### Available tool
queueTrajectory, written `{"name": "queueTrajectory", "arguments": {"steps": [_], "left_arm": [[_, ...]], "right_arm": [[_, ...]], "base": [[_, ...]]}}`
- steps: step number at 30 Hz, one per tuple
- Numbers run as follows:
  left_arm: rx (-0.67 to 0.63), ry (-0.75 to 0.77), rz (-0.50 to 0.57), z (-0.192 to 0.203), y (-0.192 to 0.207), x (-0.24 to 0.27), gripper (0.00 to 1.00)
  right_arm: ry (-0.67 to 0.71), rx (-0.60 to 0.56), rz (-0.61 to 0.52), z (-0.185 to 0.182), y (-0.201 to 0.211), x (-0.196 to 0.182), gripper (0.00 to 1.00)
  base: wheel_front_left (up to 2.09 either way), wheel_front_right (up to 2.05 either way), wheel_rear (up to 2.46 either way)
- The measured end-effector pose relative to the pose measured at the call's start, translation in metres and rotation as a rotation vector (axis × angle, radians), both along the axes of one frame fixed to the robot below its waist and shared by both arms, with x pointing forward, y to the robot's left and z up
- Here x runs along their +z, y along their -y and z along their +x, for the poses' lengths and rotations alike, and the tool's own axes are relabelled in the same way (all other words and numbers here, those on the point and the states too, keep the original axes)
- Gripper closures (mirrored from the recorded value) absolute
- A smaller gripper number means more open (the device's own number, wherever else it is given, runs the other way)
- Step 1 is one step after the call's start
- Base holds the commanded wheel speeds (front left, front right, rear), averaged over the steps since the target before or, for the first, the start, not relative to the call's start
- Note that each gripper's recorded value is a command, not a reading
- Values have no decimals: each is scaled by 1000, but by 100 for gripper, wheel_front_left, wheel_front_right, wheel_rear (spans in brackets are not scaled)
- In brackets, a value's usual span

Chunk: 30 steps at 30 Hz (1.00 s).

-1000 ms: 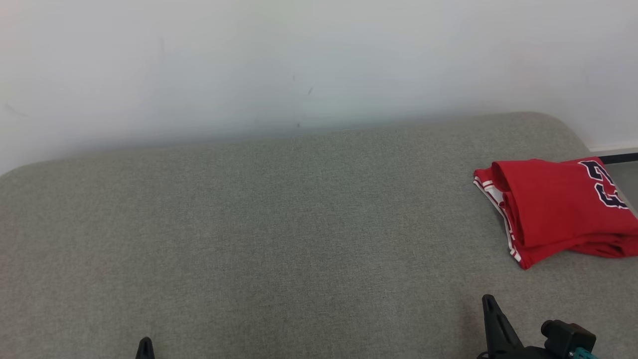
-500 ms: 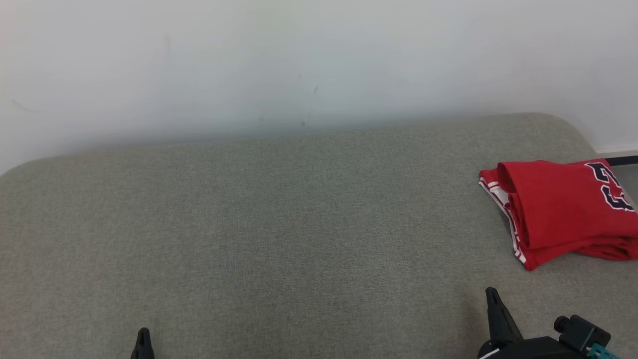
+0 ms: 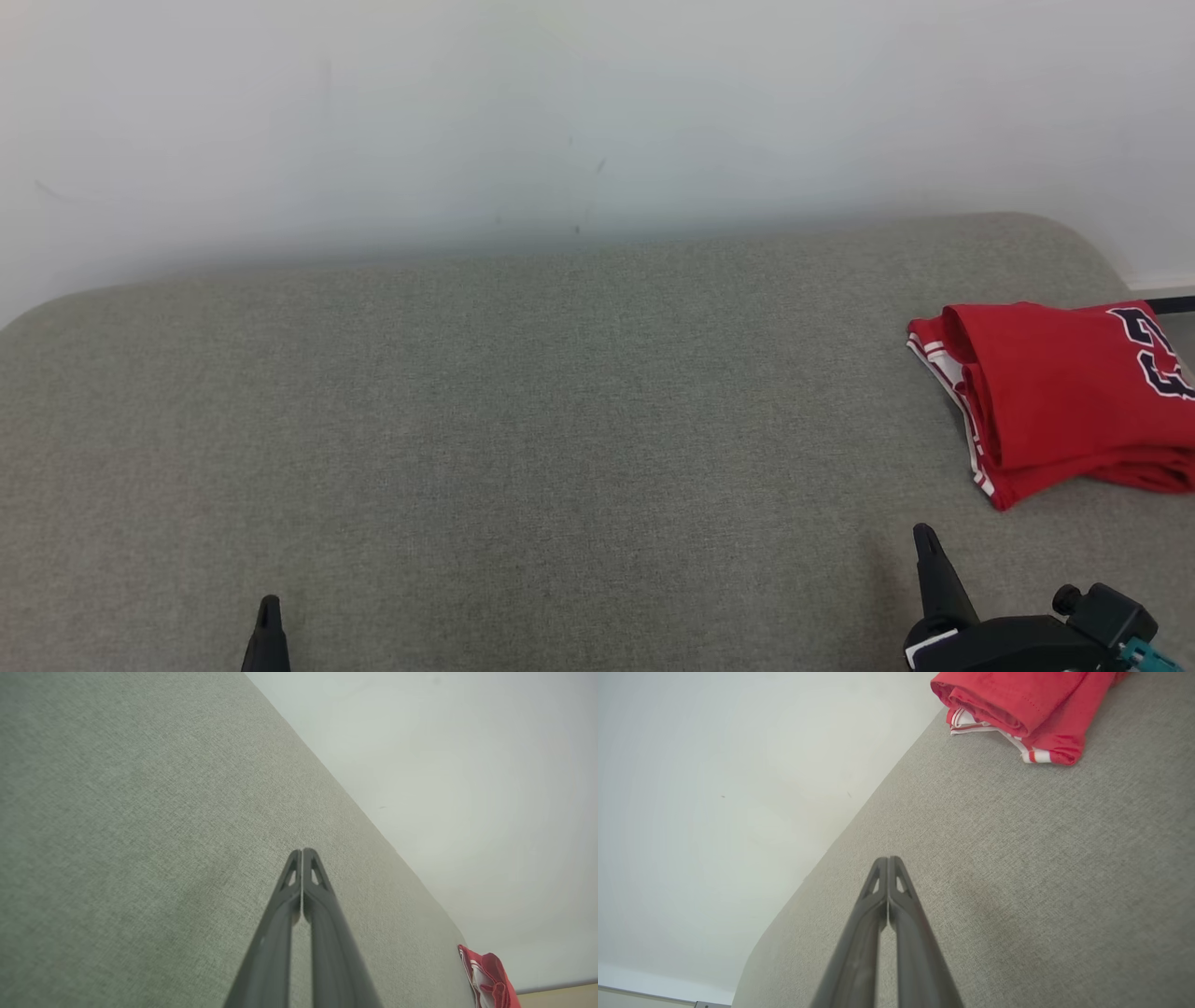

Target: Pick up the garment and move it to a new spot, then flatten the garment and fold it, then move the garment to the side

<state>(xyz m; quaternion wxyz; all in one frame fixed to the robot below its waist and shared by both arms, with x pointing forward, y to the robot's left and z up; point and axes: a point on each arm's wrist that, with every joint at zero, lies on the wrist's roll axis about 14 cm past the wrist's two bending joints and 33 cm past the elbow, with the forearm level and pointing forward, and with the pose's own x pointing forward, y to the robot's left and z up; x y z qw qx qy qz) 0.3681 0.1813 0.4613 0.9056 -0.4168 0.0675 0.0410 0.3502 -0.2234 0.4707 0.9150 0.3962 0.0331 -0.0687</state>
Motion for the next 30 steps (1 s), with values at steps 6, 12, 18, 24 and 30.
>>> {"name": "queueTrajectory", "arguments": {"steps": [6, 12, 18, 24, 30], "left_arm": [[9, 6, -73, 2, -1, 2, 100], [12, 14, -133, 4, -2, 6, 100], [20, 19, -198, 6, -3, 8, 100], [24, 31, -270, 8, -4, 12, 100], [27, 43, -329, 10, -5, 15, 100]], "right_arm": [[12, -3, 78, 3, -1, 2, 100], [24, -5, 138, 7, -2, 5, 100], [32, -3, 208, 9, -4, 7, 100], [49, -1, 283, 13, -6, 11, 100], [60, 2, 344, 16, -8, 13, 100]], "base": [[0, 0, 0], [0, 0, 0], [0, 0, 0], [0, 0, 0], [0, 0, 0]]}}
